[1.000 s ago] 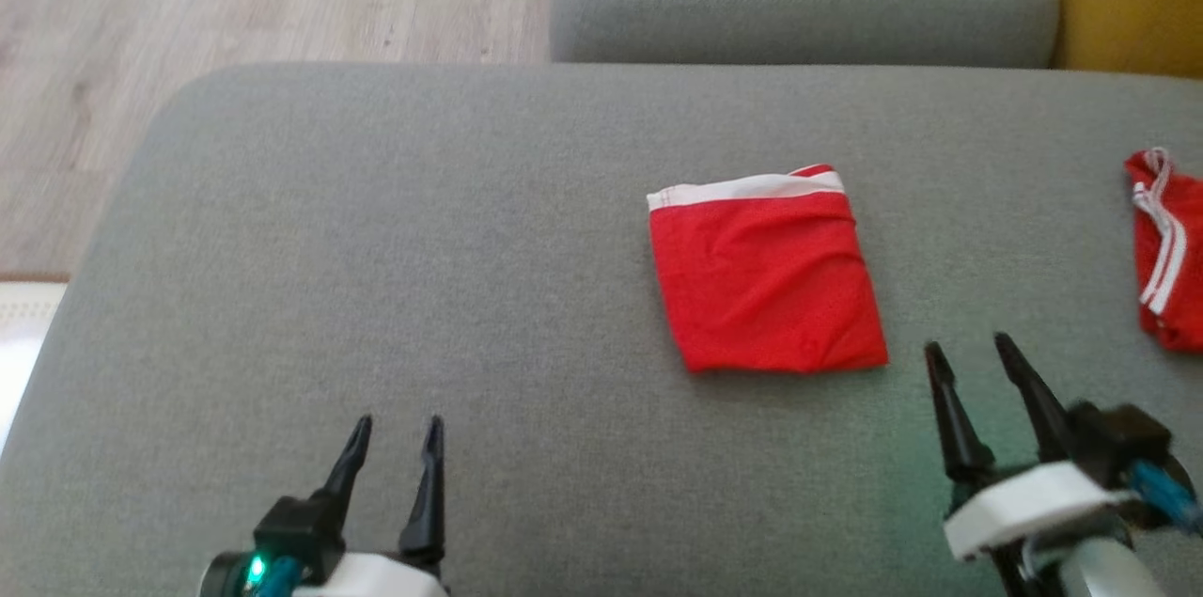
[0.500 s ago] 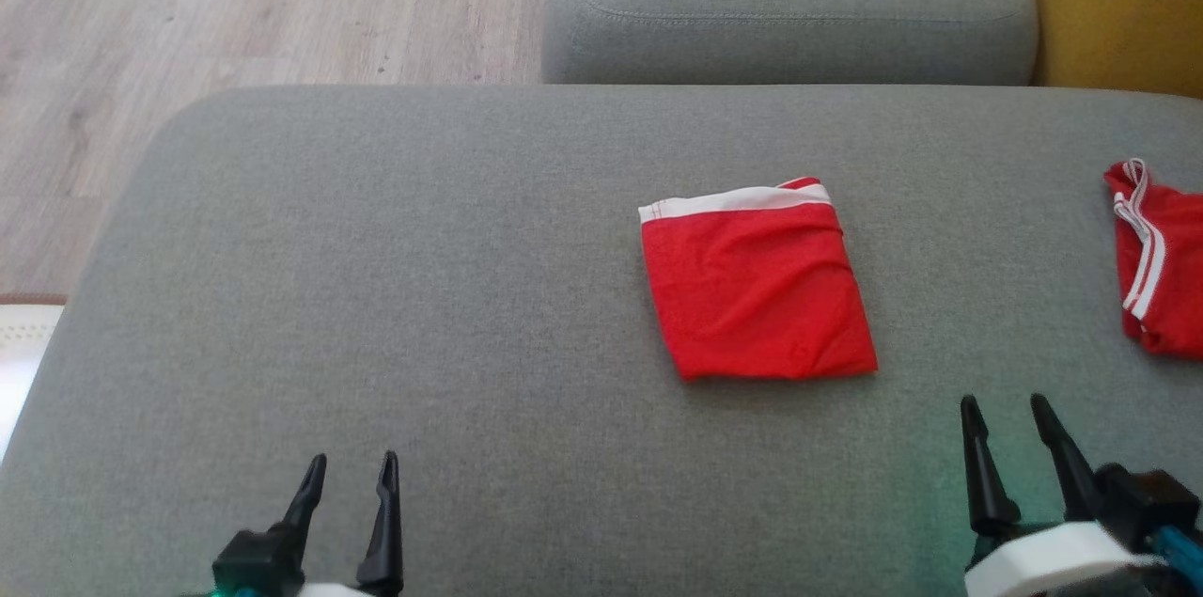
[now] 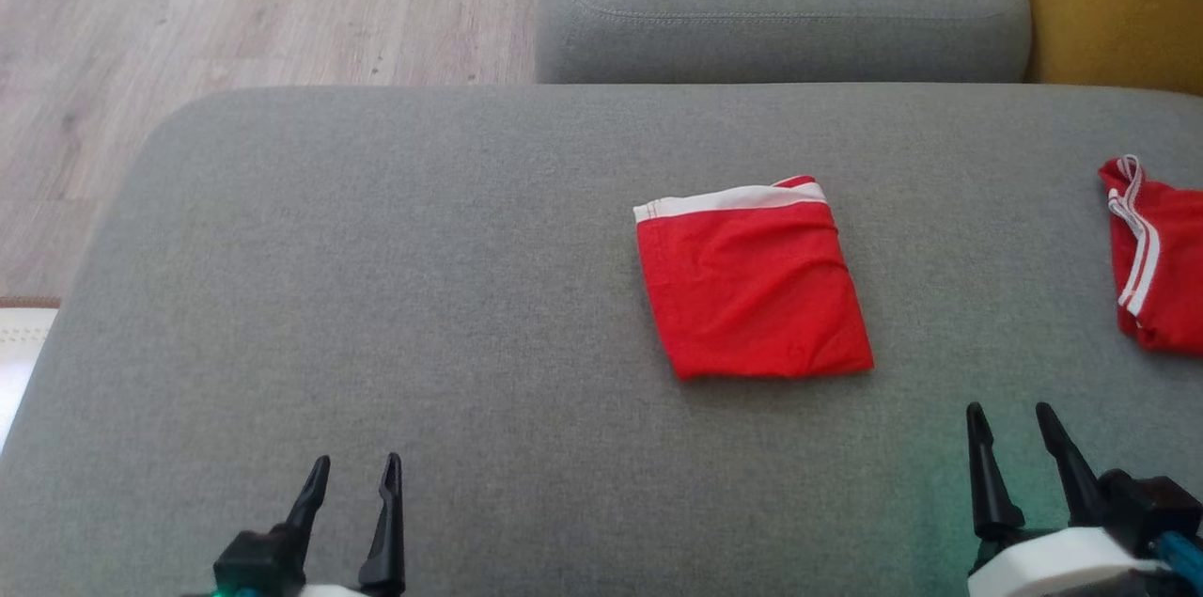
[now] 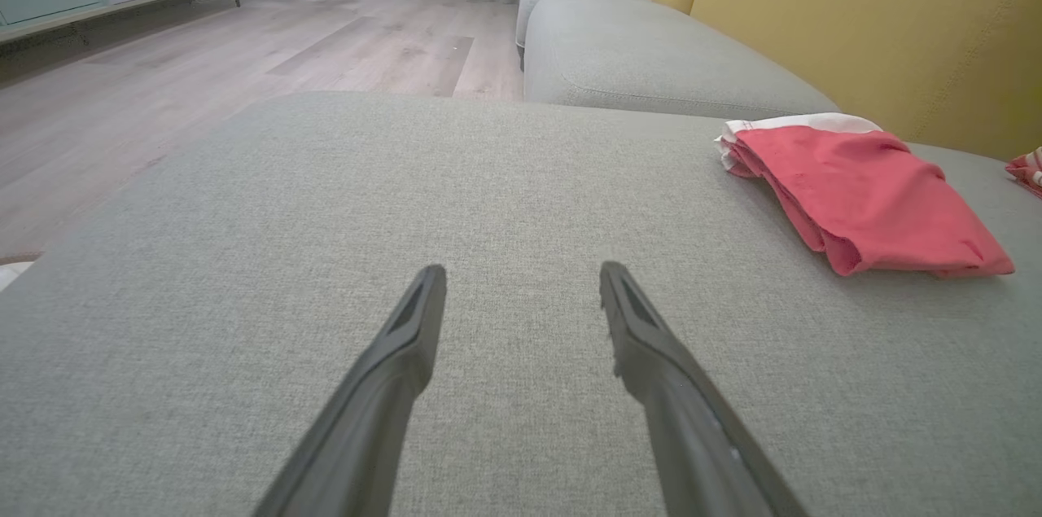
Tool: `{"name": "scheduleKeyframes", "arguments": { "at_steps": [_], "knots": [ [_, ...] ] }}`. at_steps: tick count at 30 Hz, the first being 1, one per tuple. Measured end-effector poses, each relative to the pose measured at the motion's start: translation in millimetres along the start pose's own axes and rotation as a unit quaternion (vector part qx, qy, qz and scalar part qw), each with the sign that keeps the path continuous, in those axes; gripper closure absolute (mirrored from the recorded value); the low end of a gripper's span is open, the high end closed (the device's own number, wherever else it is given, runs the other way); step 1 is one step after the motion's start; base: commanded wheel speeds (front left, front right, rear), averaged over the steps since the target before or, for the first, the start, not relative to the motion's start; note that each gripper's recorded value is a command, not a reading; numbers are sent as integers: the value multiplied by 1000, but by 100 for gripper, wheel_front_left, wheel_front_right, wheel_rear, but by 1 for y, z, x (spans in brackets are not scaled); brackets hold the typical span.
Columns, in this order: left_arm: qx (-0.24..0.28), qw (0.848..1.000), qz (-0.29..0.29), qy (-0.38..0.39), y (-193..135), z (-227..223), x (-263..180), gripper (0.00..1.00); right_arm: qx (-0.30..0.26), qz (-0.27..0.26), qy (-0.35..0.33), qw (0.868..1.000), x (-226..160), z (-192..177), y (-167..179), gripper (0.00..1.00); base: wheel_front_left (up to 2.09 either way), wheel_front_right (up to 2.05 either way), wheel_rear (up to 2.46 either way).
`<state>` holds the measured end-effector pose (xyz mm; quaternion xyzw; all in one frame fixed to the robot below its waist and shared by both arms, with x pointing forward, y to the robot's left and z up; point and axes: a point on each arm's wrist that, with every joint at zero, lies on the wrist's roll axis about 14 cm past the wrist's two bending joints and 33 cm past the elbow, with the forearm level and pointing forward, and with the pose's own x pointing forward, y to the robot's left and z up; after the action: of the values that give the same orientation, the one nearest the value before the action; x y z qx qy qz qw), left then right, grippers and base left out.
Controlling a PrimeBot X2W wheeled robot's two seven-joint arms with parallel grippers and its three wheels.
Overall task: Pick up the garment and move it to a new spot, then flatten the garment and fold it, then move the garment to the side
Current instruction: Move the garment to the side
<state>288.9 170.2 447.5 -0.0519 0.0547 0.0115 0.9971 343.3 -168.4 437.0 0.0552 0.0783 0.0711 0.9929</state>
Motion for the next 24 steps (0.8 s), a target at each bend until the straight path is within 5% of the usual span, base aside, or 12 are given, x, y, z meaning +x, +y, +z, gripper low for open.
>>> {"name": "scheduleKeyframes", "arguments": {
  "at_steps": [5, 12, 24],
  "knots": [
    [0, 1000, 1, 4, 0, -2, 1, 0, 22, 2, 5, 1000, 9, 2, 2, 0, 0, 0, 0],
    [-1, 1000, -11, 19, -9, -7, 12, 0, 52, 61, 69, 994, 69, 31, 24, 0, 0, 0, 0],
    [-14, 999, -16, 27, -19, -8, 39, 0, 78, 100, 264, 956, 135, -9, 47, 0, 0, 0, 0]
  ]
}}
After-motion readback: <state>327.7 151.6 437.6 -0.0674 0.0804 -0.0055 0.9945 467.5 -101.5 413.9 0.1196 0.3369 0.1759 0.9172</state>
